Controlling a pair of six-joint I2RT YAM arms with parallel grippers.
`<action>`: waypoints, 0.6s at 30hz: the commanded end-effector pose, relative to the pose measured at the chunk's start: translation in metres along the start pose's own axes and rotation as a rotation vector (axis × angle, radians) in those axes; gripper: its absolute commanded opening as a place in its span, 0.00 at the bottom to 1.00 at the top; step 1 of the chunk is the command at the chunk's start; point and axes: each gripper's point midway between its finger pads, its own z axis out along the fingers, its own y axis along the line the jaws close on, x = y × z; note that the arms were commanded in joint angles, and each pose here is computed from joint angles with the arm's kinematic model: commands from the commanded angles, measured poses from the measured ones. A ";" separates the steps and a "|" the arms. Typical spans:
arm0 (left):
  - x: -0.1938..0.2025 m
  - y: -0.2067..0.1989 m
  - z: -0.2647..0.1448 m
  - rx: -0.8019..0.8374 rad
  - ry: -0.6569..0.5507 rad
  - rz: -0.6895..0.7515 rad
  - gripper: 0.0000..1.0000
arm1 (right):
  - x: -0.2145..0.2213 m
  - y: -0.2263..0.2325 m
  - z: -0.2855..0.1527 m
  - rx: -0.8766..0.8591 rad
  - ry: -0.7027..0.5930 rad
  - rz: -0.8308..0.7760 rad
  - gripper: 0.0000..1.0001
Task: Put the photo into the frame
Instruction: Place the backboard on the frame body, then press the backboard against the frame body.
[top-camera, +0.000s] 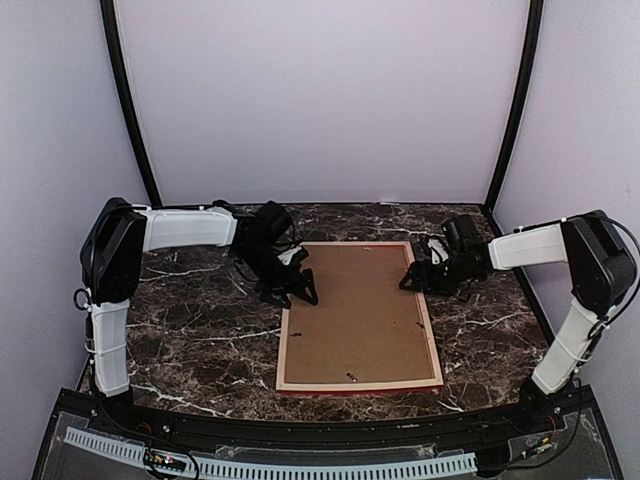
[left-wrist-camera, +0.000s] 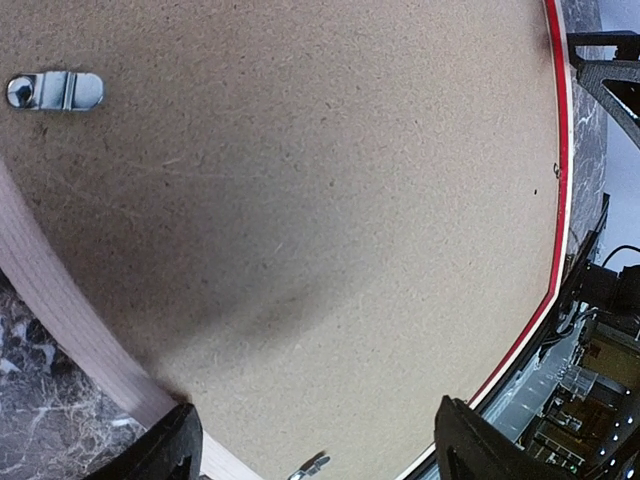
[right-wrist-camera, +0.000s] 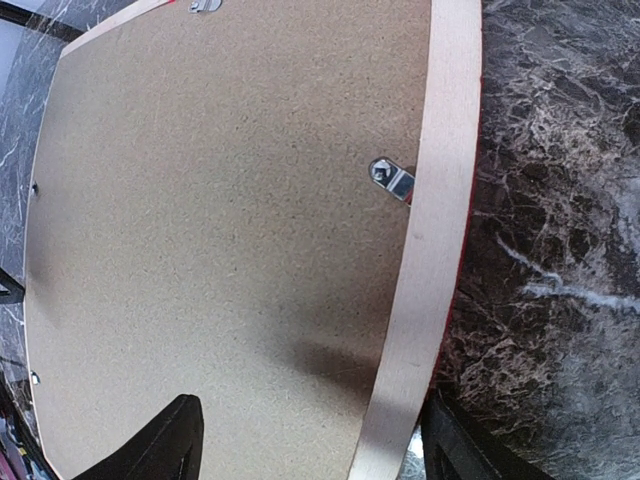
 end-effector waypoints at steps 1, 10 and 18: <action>0.006 -0.004 0.006 0.024 0.023 0.003 0.83 | -0.007 0.011 -0.001 -0.017 -0.032 -0.026 0.76; 0.009 -0.007 0.018 0.066 0.039 -0.009 0.83 | 0.001 0.023 0.008 -0.066 -0.016 -0.024 0.76; 0.016 0.004 0.032 0.054 0.057 -0.029 0.83 | 0.001 0.027 0.009 -0.073 -0.014 -0.027 0.76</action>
